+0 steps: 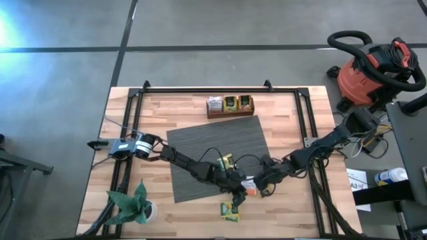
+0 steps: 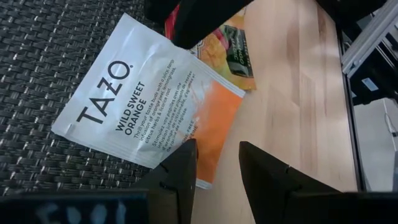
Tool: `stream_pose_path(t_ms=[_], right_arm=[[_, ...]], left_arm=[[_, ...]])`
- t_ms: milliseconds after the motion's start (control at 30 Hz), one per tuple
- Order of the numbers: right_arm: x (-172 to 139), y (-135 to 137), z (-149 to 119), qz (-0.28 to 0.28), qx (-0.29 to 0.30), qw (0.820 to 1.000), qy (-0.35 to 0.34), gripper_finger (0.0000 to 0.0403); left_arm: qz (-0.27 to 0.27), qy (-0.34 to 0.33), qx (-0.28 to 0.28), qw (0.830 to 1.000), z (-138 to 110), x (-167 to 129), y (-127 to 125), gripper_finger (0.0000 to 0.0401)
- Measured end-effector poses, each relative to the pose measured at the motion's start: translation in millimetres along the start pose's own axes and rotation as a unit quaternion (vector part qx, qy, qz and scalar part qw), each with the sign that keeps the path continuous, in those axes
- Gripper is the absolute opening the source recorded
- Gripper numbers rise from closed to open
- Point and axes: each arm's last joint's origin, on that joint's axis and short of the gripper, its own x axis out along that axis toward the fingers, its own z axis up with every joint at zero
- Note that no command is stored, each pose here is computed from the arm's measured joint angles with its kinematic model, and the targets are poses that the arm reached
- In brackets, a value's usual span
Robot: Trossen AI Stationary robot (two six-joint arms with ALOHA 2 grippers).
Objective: Pick & Place Tea
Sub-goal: Put the white tea bag into the left section of the wooden organizer
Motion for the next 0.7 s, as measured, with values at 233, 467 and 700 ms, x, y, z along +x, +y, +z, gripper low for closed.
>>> stream_pose_path(t_ms=[233, 467, 700], right_arm=[[1.9, -9.4, -0.5, -0.009, 0.015, 1.000, -0.003, 0.0145], [3.3, -6.1, 9.2, 0.016, 0.016, 0.999, -0.025, 0.0134], [3.9, -7.1, 14.5, 0.014, 0.010, 0.999, -0.031, 0.0132]], left_arm=[[0.001, -0.007, -0.001, 1.000, 2.2, 0.2, 1.8, 0.0124], [0.002, -0.034, 0.007, 0.999, 7.2, 0.7, 3.2, 0.0124], [0.002, -0.041, 0.004, 0.999, 11.7, 0.6, 6.7, 0.0124]])
